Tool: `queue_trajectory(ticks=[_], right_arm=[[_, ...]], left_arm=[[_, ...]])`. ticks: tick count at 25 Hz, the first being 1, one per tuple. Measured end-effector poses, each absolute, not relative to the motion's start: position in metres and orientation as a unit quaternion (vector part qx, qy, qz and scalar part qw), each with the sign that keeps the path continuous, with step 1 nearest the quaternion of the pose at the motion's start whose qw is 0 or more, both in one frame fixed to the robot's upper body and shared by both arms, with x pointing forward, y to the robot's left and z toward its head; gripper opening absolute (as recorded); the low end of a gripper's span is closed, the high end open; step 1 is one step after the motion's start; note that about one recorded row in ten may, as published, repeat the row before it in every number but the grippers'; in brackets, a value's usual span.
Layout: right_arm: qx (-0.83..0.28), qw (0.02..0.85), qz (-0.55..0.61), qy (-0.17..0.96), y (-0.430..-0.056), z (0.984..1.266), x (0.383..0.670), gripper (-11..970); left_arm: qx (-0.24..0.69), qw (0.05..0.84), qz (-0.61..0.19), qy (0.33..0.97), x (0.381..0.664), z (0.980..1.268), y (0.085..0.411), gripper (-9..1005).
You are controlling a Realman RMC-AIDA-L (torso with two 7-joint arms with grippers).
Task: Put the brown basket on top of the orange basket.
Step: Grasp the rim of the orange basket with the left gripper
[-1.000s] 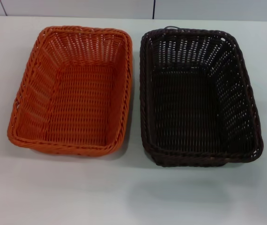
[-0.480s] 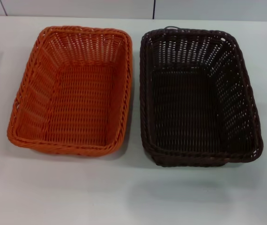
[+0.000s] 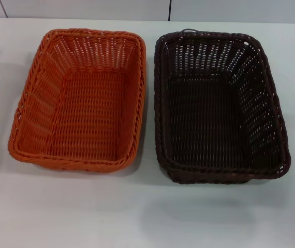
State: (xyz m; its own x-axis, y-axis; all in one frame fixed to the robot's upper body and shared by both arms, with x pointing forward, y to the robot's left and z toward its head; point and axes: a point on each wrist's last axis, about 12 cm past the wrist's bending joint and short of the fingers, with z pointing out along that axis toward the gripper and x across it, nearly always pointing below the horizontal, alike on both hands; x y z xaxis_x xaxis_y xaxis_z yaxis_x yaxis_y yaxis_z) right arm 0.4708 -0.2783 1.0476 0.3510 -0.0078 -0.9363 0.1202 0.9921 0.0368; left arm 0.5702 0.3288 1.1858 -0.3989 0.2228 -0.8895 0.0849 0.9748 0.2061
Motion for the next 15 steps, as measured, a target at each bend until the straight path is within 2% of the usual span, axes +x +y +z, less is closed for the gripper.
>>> queue_trajectory(ticks=[6,15], right_arm=[[0.048,0.819,-0.040,0.570,-0.279,1.047,0.471,826],[0.047,0.814,-0.041,0.577,-0.280,1.045,0.471,826]], left_arm=[[0.101,0.479,0.002,0.872,0.567,1.205,0.327,832],[0.129,0.430,-0.069,0.891,0.560,1.191,0.303,833]])
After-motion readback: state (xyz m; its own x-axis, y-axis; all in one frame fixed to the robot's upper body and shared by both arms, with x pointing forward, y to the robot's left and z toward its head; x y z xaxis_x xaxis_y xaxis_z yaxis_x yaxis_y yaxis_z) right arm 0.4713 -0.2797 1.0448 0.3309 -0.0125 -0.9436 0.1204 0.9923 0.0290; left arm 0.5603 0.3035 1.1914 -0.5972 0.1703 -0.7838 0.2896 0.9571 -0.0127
